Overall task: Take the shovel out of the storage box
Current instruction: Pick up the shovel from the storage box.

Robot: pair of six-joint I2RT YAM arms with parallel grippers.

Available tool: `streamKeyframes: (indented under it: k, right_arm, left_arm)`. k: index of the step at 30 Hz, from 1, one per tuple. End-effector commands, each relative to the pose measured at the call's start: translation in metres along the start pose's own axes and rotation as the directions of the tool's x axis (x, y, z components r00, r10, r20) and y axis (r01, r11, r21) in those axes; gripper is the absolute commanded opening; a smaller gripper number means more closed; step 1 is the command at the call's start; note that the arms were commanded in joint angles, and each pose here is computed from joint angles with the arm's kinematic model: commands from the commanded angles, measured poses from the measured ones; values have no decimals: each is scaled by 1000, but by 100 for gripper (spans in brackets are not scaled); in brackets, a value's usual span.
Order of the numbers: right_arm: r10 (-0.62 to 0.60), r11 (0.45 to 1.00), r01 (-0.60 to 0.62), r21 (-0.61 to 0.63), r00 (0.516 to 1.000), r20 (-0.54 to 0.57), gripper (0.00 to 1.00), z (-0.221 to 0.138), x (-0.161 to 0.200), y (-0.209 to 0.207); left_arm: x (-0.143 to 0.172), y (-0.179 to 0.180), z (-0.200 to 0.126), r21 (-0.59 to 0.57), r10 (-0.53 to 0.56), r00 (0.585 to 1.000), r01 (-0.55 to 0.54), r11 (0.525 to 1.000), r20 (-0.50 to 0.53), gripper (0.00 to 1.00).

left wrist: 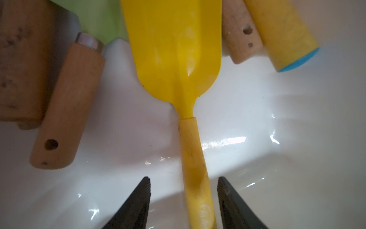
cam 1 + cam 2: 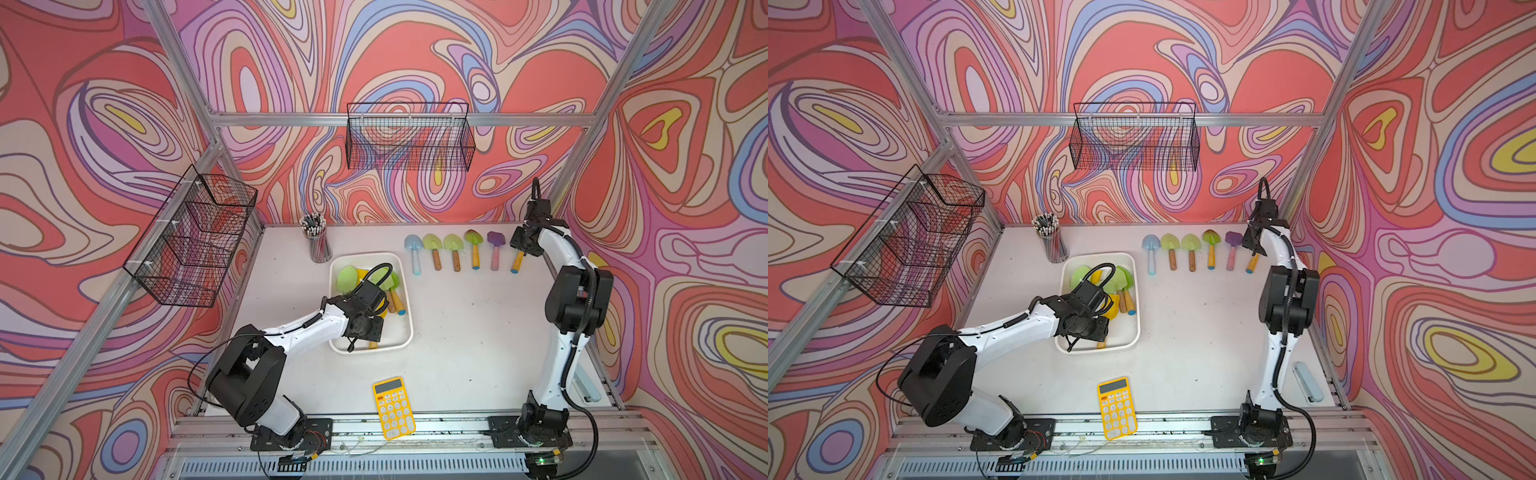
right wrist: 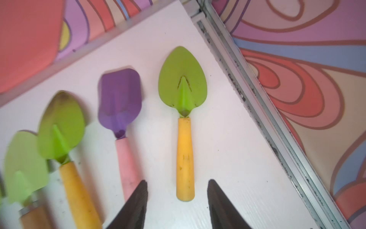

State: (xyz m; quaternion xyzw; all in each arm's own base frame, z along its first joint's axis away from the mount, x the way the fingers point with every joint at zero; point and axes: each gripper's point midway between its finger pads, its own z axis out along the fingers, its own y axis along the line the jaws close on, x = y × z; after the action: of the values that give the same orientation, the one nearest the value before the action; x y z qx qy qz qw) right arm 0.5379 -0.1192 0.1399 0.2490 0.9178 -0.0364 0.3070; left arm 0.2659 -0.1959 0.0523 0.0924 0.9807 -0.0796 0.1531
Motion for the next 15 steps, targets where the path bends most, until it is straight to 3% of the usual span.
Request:
streamKeyframes:
  k: [1, 9, 15]
  right_arm:
    - [45, 993, -42, -114, 999, 20, 51, -18, 5, 21]
    - [0, 975, 19, -223, 996, 86, 49, -66, 17, 58]
    - [-85, 958, 111, -265, 991, 106, 47, -86, 42, 98]
  left_arm:
    - [5, -2, 10, 7, 6, 1000, -5, 1000, -25, 57]
    - [10, 7, 21, -71, 25, 997, -31, 997, -73, 54]
    - [14, 5, 28, -63, 28, 995, -34, 997, -92, 48]
